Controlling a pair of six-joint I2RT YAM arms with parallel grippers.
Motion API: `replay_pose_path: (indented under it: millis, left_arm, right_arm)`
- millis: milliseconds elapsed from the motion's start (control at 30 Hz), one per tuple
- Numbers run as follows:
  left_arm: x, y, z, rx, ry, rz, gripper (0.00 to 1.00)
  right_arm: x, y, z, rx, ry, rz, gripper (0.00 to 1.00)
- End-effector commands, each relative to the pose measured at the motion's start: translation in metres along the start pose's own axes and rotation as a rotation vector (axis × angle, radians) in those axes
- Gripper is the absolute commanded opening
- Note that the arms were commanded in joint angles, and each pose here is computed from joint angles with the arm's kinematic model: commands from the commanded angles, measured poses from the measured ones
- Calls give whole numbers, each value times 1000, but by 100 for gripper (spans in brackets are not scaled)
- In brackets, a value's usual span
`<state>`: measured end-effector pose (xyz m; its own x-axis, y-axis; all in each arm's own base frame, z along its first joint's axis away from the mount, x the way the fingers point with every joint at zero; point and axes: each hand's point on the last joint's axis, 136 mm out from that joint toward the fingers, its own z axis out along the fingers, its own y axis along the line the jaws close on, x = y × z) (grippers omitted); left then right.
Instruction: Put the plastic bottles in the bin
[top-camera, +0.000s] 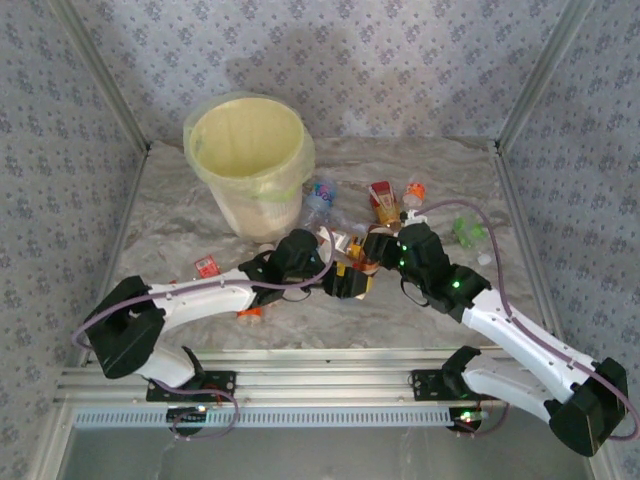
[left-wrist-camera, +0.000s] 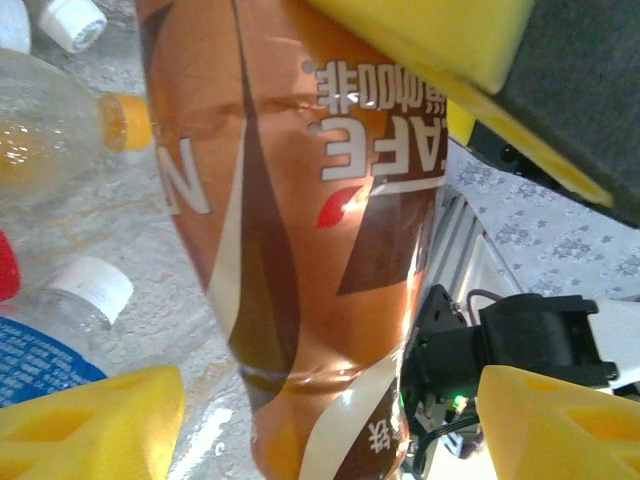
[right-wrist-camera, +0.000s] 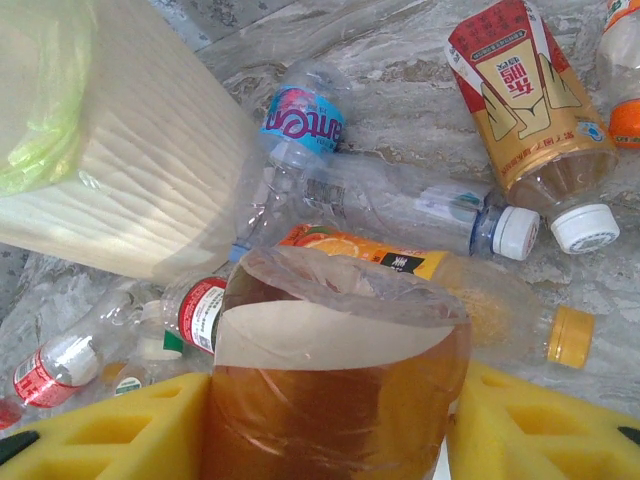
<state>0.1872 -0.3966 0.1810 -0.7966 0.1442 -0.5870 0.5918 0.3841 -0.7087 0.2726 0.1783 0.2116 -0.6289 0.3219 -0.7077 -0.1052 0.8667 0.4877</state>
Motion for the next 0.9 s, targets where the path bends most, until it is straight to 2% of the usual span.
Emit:
replay_pose_path:
  millis: [0,267,867]
  left_arm:
    - [-17,-31,2,106,-23,36,74]
    - [-12,-31,8,113,11,37,64]
    - [-7,-13,17,26,45,26,63]
  right_arm:
    - [-12,10,-9,-22,-29,-11,59]
    - [-14,11,-10,-26,-36,-11,59]
    - [-19,12,-16,-27,-55,-13,58]
